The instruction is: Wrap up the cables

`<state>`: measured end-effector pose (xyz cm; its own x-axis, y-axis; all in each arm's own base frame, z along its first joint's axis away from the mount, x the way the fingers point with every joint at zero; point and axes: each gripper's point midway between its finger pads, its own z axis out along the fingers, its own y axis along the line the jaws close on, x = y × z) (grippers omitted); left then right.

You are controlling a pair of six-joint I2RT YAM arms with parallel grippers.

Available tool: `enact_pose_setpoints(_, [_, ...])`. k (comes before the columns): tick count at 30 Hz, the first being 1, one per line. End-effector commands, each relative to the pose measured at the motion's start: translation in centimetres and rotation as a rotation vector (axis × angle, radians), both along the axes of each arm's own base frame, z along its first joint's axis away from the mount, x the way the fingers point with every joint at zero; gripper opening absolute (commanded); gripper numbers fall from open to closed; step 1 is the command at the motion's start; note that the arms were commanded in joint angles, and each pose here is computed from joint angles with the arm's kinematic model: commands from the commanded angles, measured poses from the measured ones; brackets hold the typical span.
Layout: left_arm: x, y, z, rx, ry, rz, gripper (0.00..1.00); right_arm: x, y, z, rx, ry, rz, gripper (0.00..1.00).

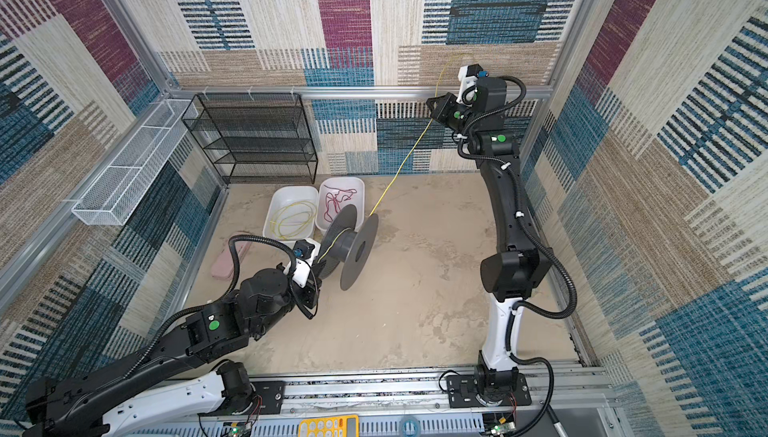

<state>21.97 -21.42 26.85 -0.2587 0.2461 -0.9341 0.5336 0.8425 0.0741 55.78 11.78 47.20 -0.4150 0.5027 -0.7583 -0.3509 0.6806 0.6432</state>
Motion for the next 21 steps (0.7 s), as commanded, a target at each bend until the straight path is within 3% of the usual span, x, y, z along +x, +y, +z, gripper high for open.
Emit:
enact_pose_setpoints(1, [-2.6,1.6,-3.9,0.17,0.119,-0.085,0.0,2.0,-4.2,3.4,0.001,-0.166,-0.179,0.0])
enact_pose_setpoints(21, [-4.8,3.2,1.3,0.022,0.023,-0.16,0.0,3.3,-5.2,-3.4,0.047,-0.049,-0.161,0.0])
